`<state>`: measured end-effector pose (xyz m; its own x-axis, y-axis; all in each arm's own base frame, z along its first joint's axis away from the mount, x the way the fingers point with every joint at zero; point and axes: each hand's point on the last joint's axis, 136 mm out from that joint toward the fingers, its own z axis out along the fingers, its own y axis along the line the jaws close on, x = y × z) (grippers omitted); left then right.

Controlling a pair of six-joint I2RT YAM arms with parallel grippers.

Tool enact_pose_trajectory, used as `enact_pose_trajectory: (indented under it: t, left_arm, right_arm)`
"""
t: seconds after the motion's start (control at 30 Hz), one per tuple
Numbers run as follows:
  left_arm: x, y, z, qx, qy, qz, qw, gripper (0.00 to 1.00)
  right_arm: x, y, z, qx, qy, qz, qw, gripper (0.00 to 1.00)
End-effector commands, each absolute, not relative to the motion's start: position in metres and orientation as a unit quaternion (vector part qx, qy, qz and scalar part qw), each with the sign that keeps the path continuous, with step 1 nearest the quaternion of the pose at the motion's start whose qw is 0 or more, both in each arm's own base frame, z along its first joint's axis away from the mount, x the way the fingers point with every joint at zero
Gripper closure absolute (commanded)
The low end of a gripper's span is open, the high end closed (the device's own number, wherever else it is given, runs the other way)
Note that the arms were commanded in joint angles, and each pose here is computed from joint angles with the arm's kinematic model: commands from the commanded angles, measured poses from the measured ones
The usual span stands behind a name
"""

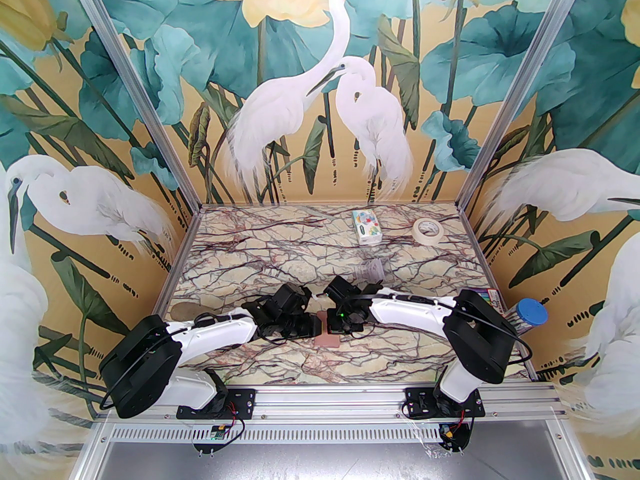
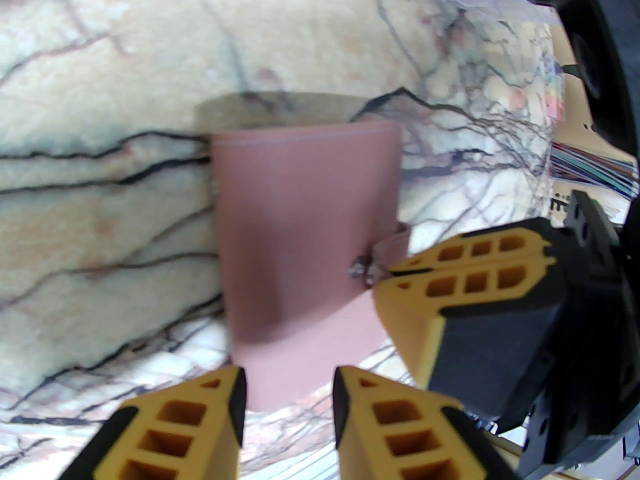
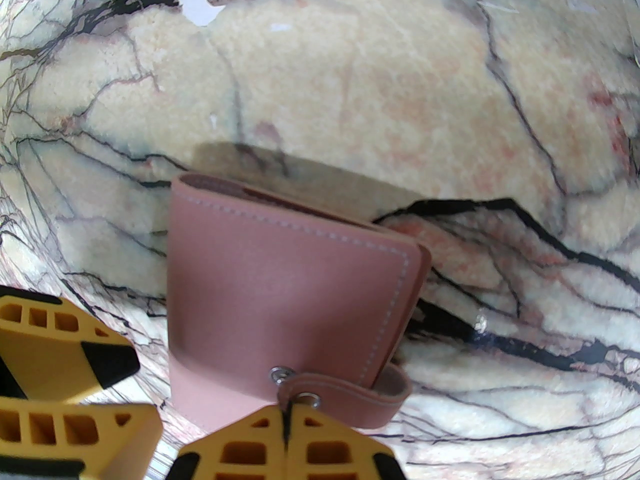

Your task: Put the credit cards into the card holder

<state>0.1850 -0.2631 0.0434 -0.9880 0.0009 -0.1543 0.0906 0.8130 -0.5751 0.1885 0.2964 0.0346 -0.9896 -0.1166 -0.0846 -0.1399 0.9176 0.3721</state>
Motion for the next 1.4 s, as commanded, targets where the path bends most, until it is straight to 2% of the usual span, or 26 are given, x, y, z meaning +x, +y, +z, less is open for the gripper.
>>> enact_pose_trajectory:
  t: [0.0, 0.37, 0.93, 1.37]
  left_arm:
    - [0.186, -0.256, 0.036, 0.027, 0.958, -0.275, 0.074, 0.65]
    - [0.190, -0.274, 0.027, 0.032, 0.950, -0.305, 0.061, 0.66]
    - [0.188, -0.271, 0.014, 0.030, 0.954, -0.292, 0.053, 0.78]
    - [0.186, -0.266, 0.012, 0.031, 0.958, -0.282, 0.051, 0.79]
  right_arm:
    - [0.185, 0.293, 0.026, -0.067, 0.981, 0.179, 0.023, 1.00]
    - [0.186, 0.293, 0.027, -0.064, 0.981, 0.180, 0.023, 1.00]
    - [0.187, 0.294, 0.030, -0.063, 0.981, 0.183, 0.026, 1.00]
    - [0.187, 0.278, 0.057, -0.080, 0.978, 0.179, 0.065, 1.00]
